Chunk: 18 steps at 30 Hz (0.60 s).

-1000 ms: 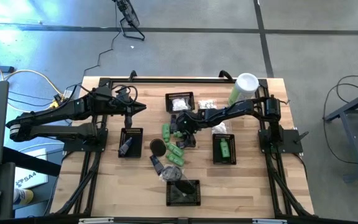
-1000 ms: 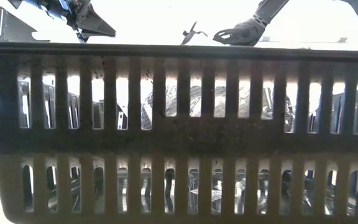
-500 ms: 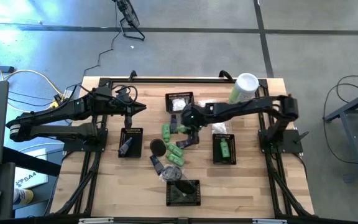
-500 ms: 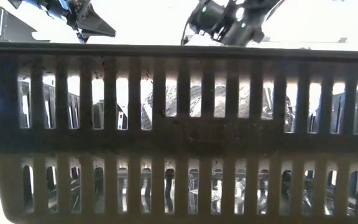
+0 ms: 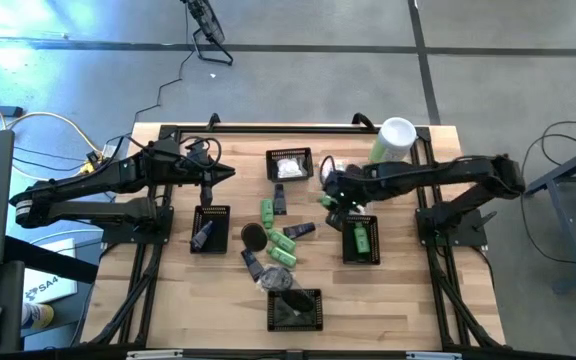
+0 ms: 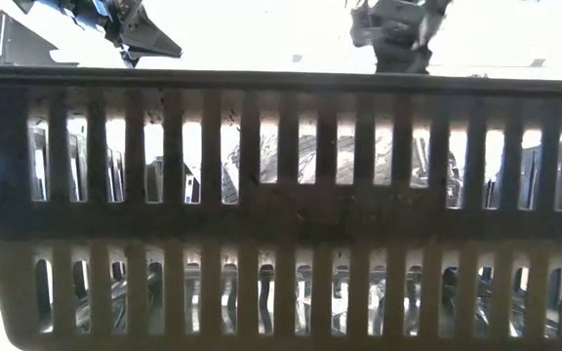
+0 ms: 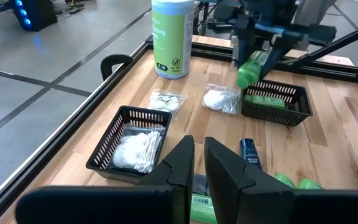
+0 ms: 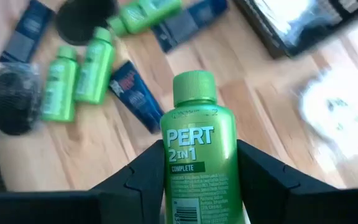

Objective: Pick & Place Travel size toiletries
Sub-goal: Put the green bottle into the middle right black bin

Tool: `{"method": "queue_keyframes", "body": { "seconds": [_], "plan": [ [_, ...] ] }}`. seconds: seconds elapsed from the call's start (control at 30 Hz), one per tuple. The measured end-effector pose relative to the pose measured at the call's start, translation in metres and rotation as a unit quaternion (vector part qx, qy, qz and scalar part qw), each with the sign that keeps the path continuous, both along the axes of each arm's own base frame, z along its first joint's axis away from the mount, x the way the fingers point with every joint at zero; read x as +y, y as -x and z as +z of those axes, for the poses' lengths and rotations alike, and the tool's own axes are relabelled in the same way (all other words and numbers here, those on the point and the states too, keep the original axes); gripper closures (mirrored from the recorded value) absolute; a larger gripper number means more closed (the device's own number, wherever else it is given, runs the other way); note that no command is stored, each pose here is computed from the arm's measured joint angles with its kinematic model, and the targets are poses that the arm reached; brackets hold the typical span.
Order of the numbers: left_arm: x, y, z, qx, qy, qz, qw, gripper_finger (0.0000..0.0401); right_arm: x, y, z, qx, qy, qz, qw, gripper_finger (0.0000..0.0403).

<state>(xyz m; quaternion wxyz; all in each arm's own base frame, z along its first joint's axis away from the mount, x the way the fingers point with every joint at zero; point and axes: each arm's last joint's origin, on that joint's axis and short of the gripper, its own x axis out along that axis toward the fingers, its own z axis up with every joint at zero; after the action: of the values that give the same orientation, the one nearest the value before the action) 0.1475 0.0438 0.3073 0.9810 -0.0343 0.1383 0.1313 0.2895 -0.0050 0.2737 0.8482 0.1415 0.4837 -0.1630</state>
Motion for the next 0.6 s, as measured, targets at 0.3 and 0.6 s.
{"method": "queue_keyframes", "body": {
  "seconds": [0.3, 0.6],
  "plan": [
    [0.0, 0.0, 0.0, 0.0, 0.0, 0.0, 1.0, 0.0368, 0.031, 0.026, -0.028, 0.017, 0.006, -0.071, 0.997, 0.0237],
    [0.0, 0.0, 0.0, 0.0, 0.0, 0.0, 1.0, 0.0368, 0.055, 0.047, -0.077, 0.036, -0.039, -0.137, 0.989, 0.0241]
  ]
}}
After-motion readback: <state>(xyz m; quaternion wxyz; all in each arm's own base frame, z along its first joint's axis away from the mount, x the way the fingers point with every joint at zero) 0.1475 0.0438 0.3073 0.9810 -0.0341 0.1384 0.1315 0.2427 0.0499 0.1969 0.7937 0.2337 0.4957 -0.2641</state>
